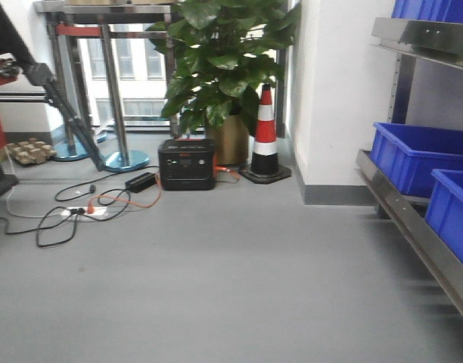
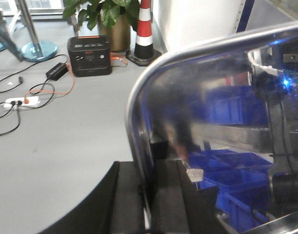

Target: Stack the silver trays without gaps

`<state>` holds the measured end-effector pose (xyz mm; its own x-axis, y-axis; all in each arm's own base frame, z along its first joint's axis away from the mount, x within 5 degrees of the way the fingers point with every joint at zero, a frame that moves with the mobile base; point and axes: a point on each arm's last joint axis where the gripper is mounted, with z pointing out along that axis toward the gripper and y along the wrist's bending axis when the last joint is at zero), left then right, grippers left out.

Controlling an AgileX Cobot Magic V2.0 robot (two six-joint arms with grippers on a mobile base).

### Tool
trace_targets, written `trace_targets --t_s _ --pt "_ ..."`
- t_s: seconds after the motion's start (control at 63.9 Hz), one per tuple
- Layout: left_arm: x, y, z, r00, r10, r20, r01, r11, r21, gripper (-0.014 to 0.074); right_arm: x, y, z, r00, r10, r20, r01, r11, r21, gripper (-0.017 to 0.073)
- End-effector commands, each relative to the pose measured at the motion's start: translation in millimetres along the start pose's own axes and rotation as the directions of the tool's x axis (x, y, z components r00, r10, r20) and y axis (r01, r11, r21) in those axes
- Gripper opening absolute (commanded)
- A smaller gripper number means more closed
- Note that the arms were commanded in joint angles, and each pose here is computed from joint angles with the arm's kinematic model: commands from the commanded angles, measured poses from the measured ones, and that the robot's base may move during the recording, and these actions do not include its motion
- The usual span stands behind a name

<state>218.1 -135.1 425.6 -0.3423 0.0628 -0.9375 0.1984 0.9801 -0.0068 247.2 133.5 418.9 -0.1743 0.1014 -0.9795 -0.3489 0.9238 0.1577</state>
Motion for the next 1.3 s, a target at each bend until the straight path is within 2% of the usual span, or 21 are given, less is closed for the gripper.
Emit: trace_targets --t_s 0.0,0.454,0.971,1.284 --pt "-6.5 -13.6 -2.8 0.998 0.0 0.063 -0.007 0.994 0.107 -0.0016 -18.0 26.8 -6.3 0.984 0.015 0.179 0.035 0.962 -0.272 -0.0066" --pt "-6.5 -13.6 -2.8 0.998 0.0 0.063 -0.007 0.994 0.107 -0.0016 -17.9 26.8 -6.3 0.984 0.015 0.178 0.035 0.962 -0.271 -0.0066" --pt "-6.5 -13.6 -2.8 0.998 0.0 0.063 -0.007 0.994 0.107 -0.0016 -23.2 35.3 -10.4 0.971 0.035 0.237 0.055 0.93 -0.363 -0.0066" --pt "-6.5 -13.6 -2.8 0.998 0.0 0.063 -0.007 0.994 0.107 -0.0016 -23.3 35.4 -10.5 0.971 0.036 0.238 0.055 0.93 -0.365 -0.0066"
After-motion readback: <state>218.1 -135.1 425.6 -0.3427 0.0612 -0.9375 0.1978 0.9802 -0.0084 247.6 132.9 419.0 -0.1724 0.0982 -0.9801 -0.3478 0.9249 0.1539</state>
